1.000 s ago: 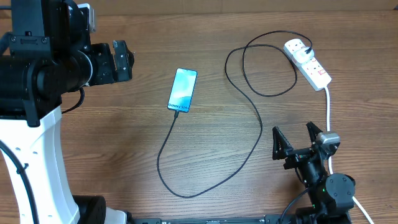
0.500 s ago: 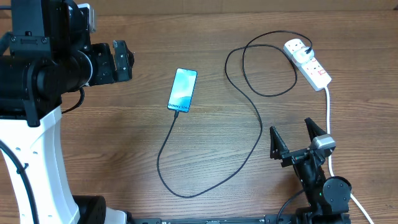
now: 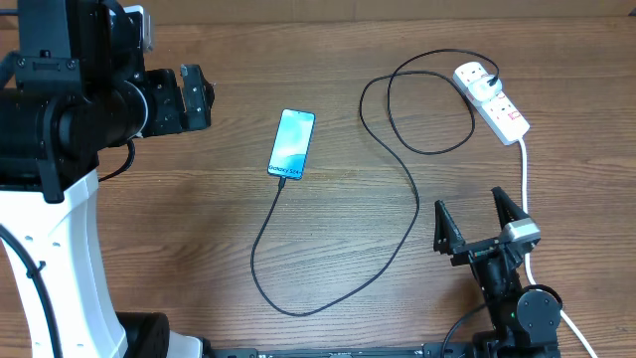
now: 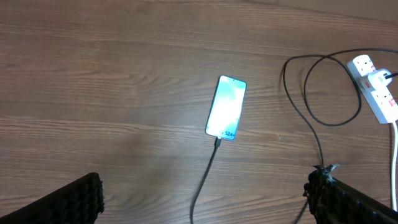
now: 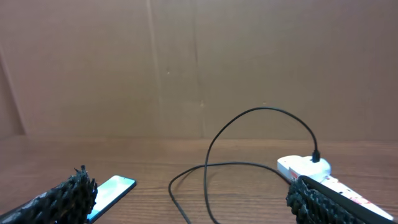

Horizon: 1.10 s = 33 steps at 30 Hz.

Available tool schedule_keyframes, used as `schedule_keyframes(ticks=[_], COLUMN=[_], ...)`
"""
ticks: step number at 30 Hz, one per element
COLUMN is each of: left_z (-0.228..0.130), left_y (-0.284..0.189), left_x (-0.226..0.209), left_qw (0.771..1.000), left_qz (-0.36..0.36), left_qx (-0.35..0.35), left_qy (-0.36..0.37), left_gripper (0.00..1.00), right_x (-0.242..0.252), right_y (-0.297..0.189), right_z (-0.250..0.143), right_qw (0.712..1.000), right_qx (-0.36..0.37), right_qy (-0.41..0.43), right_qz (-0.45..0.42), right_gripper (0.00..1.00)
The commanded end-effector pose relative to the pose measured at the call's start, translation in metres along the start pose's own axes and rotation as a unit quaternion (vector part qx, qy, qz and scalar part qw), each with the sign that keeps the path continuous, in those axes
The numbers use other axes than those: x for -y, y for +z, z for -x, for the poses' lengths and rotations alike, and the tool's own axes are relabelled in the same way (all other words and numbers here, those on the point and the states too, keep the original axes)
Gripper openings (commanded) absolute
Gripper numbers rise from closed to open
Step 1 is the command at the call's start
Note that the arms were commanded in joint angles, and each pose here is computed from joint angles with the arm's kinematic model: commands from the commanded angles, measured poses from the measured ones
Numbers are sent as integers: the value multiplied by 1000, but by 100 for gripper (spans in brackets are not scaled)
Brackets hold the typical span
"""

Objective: Plug charger to phone and switch on socket

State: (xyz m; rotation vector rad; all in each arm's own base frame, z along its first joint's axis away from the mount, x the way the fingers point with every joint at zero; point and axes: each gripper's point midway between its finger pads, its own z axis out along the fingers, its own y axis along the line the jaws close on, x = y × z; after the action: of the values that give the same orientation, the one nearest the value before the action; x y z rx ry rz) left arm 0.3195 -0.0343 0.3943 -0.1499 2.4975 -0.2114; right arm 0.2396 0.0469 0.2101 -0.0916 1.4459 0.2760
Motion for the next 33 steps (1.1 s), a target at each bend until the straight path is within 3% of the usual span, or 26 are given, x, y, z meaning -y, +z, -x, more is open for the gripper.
schedule_keyframes(ticks=[1, 10, 33], left_z=[-1, -1, -1], left_y=[-1, -1, -1], left_x=[1, 1, 1], left_qw=[1000, 1000, 1000], left_qz=[1, 1, 1], left_qx=[0, 0, 0], left_qy=[-8, -8, -8], left_gripper=[99, 100, 99], right_x=[8, 30, 33], right_y=[-1, -5, -6], right_z=[0, -37, -37], right_qw=[1000, 995, 993], right_qx=[7, -67, -72], right_qy=[-5, 2, -63], right_qz=[-22, -67, -70], right_gripper=[100, 100, 100])
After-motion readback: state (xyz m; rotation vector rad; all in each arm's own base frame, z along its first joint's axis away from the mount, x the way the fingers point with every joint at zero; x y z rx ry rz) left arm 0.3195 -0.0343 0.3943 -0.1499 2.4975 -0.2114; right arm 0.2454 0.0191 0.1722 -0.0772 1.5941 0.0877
